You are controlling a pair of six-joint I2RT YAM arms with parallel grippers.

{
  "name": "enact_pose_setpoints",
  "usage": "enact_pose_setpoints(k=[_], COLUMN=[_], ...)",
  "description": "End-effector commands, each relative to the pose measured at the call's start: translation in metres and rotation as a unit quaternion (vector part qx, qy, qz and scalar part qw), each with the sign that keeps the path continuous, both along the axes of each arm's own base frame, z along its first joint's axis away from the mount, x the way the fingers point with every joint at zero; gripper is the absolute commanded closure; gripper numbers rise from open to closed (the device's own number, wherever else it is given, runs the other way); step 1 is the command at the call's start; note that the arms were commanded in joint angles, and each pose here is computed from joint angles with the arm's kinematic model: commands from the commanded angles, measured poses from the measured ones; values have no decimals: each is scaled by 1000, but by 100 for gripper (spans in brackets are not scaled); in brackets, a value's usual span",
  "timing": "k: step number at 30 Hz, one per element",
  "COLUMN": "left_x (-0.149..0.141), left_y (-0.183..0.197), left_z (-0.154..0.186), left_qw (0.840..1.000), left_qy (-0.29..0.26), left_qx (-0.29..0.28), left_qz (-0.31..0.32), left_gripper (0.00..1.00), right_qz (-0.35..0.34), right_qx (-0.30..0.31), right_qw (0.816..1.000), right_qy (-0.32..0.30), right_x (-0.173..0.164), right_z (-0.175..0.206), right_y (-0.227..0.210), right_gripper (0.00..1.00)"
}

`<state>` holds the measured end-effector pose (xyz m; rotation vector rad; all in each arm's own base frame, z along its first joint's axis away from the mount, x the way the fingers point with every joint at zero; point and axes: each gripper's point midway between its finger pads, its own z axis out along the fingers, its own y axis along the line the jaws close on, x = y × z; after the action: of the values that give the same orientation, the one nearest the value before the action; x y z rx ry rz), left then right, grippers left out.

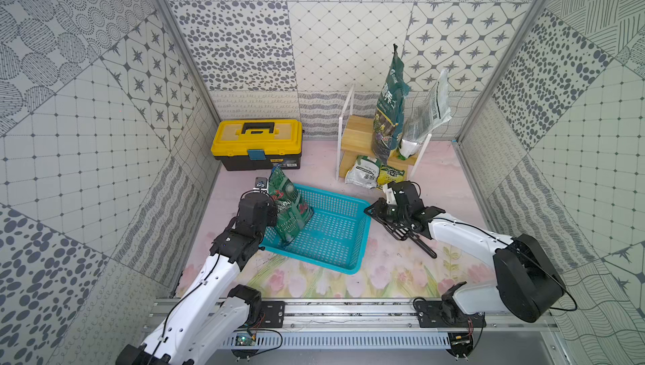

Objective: Take down the fertilizer bag from the shelf
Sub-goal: Place the fertilizer bag in the storage box.

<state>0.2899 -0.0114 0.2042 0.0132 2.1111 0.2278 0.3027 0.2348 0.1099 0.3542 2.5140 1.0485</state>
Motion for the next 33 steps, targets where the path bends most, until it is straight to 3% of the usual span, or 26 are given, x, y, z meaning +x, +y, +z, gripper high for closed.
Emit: enact_pose_setpoints(k=[1,7,10,11,12,13,15,18,20,27,30,33], left_x=[-18,-33,-28,-26,-24,-21,-18,-13,-10,4,9,12], left_y=[40,47,43,40,37,34,31,31,29,10,5,-16], left_z=[26,49,53,52,50,49,49,61,79,147,167,183], left_qw=[988,982,984,986,987,988,989,986,984,984,984,981], left_qy=[-73,-125,-128,-123,-116,-110,-106,-122,-144,-172,-174,-176], left_qx=[-31,-41,-34,-34,-35,-37,-46,-50,-49,-31,-32,-67], left_qz=[130,136,118,111,104,97,97,99,89,25,13,-40], left_gripper=[100,100,100,96,79,50,1,0,0,0,0,0], right_qz=[-18,-16,-12,-11,-9,-7,-3,7,13,36,48,50], right_qx=[-15,-18,-16,-16,-16,-15,-14,-13,-12,-17,-45,-87], right_qw=[999,1000,1000,1000,1000,1000,1000,1000,999,998,996,990], right_qy=[-22,-20,-19,-20,-20,-20,-21,-23,-27,-54,-68,-97], right_x=[8,9,9,10,10,9,9,8,8,10,11,11], right_z=[7,6,7,8,9,9,11,15,18,40,53,76], right_y=[-11,-10,-8,-8,-7,-7,-6,-4,-2,-3,-10,-22], right_gripper=[82,82,81,80,77,73,58,41,35,27,27,27])
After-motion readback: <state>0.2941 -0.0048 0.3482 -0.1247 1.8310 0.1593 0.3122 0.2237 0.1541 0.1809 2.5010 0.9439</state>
